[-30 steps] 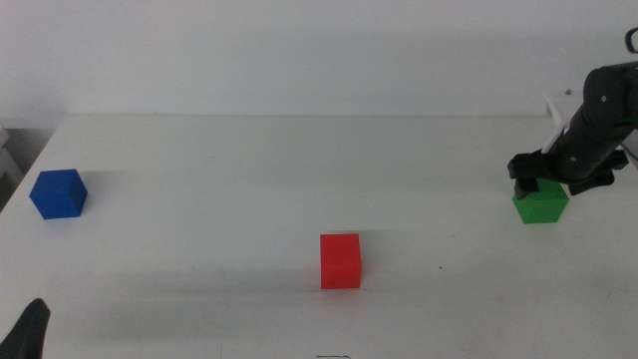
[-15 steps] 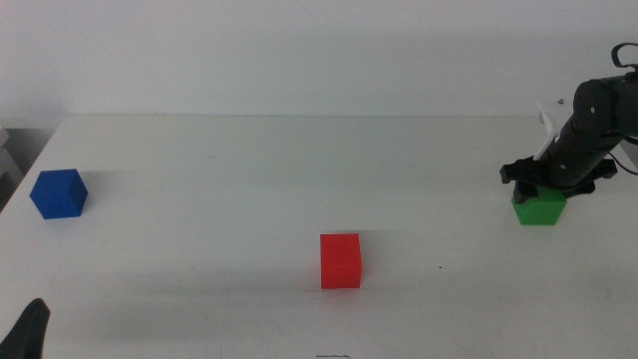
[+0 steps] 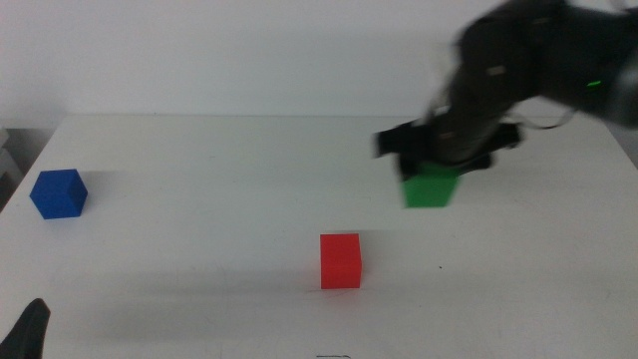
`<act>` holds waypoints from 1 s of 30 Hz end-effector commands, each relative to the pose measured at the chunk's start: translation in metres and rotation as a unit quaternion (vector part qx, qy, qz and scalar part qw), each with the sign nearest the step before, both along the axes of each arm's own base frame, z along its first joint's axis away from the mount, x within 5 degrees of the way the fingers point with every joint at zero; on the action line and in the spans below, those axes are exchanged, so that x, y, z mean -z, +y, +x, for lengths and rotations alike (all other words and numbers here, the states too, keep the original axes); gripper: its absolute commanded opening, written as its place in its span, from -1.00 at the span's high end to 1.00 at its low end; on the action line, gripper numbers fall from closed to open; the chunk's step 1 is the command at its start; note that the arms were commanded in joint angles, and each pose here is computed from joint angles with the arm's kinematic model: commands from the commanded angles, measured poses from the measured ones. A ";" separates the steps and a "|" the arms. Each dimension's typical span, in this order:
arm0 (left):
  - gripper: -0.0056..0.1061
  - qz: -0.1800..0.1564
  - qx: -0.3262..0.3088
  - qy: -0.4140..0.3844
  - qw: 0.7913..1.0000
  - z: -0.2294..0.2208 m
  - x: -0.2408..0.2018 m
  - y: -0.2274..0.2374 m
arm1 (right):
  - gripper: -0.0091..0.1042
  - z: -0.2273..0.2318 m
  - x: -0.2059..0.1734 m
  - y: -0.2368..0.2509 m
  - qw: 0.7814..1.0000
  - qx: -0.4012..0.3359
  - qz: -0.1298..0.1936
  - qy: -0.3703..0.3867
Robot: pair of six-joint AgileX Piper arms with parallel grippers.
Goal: Stack red cubes first, then green, then blue cubes in a specific spot.
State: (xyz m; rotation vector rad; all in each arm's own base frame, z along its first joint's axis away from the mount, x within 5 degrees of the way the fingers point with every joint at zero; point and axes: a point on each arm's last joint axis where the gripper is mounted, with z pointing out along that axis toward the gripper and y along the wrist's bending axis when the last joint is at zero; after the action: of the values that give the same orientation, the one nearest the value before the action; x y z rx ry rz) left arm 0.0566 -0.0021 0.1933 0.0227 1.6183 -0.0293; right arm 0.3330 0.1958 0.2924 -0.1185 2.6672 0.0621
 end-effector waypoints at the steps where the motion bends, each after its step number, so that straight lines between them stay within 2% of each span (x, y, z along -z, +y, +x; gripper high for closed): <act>1: -0.78 -0.007 0.001 -0.048 0.999 -0.002 -0.009 0.000 | 0.86 -0.012 -0.027 0.024 0.999 -0.001 0.016 -0.035; 11: -0.78 -0.007 0.001 -0.048 0.999 -0.002 -0.009 0.000 | 0.86 -0.026 0.001 0.094 1.000 0.017 0.007 -0.017; 21: -0.78 -0.007 0.001 -0.048 0.999 -0.002 -0.009 0.000 | 0.86 -0.018 0.018 0.104 0.999 0.002 -0.012 -0.033; 30: -0.78 -0.007 0.001 -0.048 0.999 -0.002 -0.009 0.000 | 0.86 -0.015 0.025 0.109 0.999 -0.004 -0.004 -0.033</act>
State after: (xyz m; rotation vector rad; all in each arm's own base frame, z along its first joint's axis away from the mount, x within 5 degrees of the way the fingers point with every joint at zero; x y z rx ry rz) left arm 0.0566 -0.0021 0.1933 0.0227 1.6183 -0.0293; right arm 0.3180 0.3086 0.2306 -0.1349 2.7013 -0.0182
